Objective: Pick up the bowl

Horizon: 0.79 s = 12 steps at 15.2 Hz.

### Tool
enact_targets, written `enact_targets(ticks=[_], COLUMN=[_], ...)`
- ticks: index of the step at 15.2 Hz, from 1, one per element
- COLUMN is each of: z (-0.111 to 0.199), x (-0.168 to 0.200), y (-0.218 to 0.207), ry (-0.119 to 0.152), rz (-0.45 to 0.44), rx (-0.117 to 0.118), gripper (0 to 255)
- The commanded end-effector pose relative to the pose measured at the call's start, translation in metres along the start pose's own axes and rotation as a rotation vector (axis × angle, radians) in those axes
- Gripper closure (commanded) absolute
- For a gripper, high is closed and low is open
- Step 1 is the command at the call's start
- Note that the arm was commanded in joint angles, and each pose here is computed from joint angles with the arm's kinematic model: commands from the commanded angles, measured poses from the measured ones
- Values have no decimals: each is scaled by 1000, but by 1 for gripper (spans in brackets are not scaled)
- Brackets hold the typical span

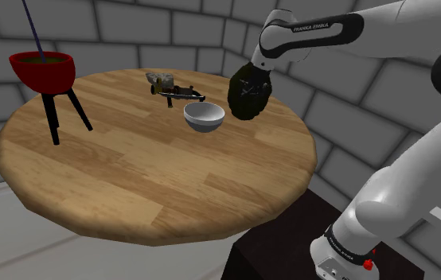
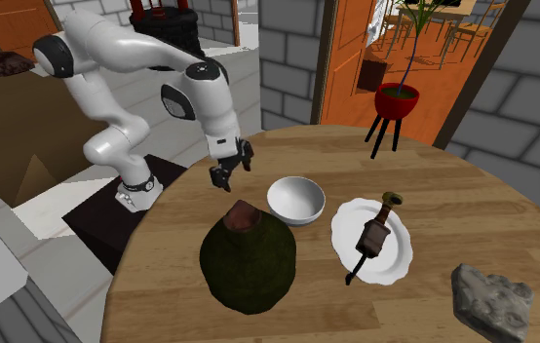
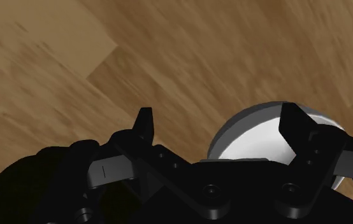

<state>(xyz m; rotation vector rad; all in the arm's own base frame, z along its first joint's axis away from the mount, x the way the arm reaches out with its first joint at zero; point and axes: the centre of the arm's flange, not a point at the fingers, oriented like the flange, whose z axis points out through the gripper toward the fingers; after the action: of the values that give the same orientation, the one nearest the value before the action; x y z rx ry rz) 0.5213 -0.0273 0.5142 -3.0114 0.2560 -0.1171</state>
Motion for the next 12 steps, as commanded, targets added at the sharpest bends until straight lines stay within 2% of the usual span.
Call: enact_targets(ticks=[1, 10, 12], z=[11, 66, 74], x=[25, 130, 136], y=[-6, -14, -14], ry=[1, 4, 4], rz=[3, 18, 19], rx=[-2, -8, -9], gripper=[0, 0, 0])
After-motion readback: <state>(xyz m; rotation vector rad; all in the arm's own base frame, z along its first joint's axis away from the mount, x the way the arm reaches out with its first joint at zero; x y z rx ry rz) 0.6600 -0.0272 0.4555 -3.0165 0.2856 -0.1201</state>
